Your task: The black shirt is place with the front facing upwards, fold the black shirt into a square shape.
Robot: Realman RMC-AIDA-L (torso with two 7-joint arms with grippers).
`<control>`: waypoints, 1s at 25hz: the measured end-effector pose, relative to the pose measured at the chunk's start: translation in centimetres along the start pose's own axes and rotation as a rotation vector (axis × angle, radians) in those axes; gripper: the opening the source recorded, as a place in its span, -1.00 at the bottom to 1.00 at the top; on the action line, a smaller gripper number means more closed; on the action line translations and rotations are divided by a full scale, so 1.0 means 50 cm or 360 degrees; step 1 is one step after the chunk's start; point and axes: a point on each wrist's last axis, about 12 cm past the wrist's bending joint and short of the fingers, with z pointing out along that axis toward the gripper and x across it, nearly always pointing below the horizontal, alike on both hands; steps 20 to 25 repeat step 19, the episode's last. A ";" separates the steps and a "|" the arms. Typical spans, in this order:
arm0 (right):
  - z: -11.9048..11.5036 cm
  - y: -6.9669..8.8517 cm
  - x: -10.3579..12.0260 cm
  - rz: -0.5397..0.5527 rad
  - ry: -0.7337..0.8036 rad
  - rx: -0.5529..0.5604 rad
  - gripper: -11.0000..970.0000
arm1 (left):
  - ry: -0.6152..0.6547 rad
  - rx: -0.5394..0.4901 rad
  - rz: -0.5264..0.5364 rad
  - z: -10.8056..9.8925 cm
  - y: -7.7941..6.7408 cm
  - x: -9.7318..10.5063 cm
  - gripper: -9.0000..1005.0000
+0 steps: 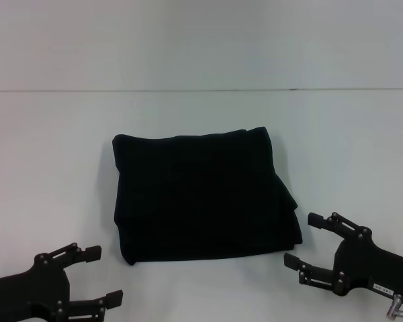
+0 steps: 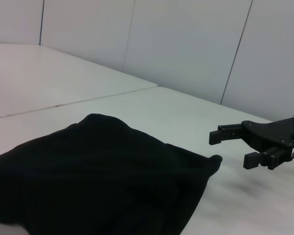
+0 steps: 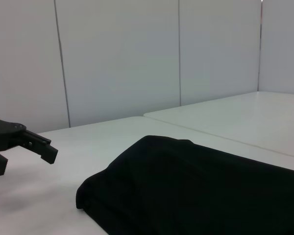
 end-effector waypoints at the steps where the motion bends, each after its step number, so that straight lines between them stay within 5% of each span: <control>1: 0.000 0.000 0.000 -0.0001 0.0000 0.0000 0.94 | -0.0001 0.0000 0.0000 0.000 0.000 0.000 0.89; 25: 0.000 0.000 -0.002 0.0001 -0.0015 0.0001 0.94 | -0.0014 0.0000 0.0007 0.002 0.005 -0.007 0.89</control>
